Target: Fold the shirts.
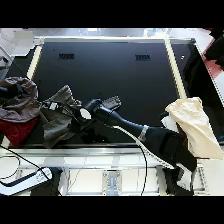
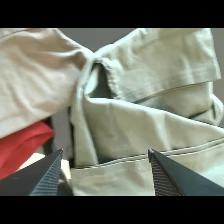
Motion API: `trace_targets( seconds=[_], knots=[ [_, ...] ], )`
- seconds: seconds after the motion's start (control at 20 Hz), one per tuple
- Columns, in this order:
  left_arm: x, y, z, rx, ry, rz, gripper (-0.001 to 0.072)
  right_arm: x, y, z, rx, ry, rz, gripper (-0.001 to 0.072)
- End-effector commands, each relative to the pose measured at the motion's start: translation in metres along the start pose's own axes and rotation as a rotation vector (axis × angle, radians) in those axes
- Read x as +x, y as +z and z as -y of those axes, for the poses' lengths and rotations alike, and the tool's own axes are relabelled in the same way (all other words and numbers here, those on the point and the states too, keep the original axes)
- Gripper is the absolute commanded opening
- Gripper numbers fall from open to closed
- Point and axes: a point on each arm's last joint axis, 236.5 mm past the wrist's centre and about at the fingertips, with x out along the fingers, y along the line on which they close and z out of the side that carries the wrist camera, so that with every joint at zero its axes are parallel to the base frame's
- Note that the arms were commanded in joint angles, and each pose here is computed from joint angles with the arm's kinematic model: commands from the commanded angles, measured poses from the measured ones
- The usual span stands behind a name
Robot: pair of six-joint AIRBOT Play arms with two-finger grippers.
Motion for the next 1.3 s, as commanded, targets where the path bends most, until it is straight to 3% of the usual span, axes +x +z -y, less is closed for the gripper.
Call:
trace_targets(
  seconds=[0.0, 0.15, 0.4, 0.75, 0.85, 0.95, 1.0, 1.05, 1.1, 1.25],
  knots=[
    [0.002, 0.001, 0.010, -0.011, -0.047, 0.002, 0.0586, 0.011, -0.004, 0.027, 0.007, -0.059, -0.018, 0.0481],
    [0.002, 0.001, 0.010, -0.010, -0.047, 0.002, 0.0587, 0.020, -0.032, 0.022, 0.104, 0.042, -0.091, 0.0519],
    [0.002, 0.001, 0.010, -0.011, -0.047, 0.002, 0.0587, 0.021, -0.042, -0.005, 0.158, 0.156, -0.135, 0.0522],
    [0.002, 0.001, 0.010, -0.010, -0.047, 0.002, 0.0587, 0.057, -0.036, 0.011, 0.216, 0.113, -0.055, 0.0518],
    [0.002, 0.001, 0.010, -0.011, -0.047, 0.001, 0.0587, 0.061, -0.029, 0.022, 0.229, 0.088, -0.029, 0.0470],
    [0.002, 0.001, 0.010, -0.011, -0.047, 0.001, 0.0587, 0.069, -0.035, 0.023, 0.272, 0.103, -0.054, 0.0470],
    [0.002, 0.001, 0.010, -0.011, -0.047, 0.001, 0.0587, 0.074, -0.043, 0.020, 0.273, 0.118, -0.085, 0.0397],
    [0.002, 0.001, 0.010, -0.011, -0.047, 0.001, 0.0587, 0.078, -0.051, 0.017, 0.273, 0.128, -0.110, 0.0163],
    [0.002, 0.001, 0.010, -0.011, -0.046, 0.001, 0.0586, 0.080, -0.054, 0.016, 0.276, 0.132, -0.119, 0.0017],
    [0.003, 0.001, 0.009, -0.011, -0.046, 0.000, 0.0586, 0.067, -0.044, 0.033, 0.270, 0.087, -0.103, 0.0013]
  ],
)
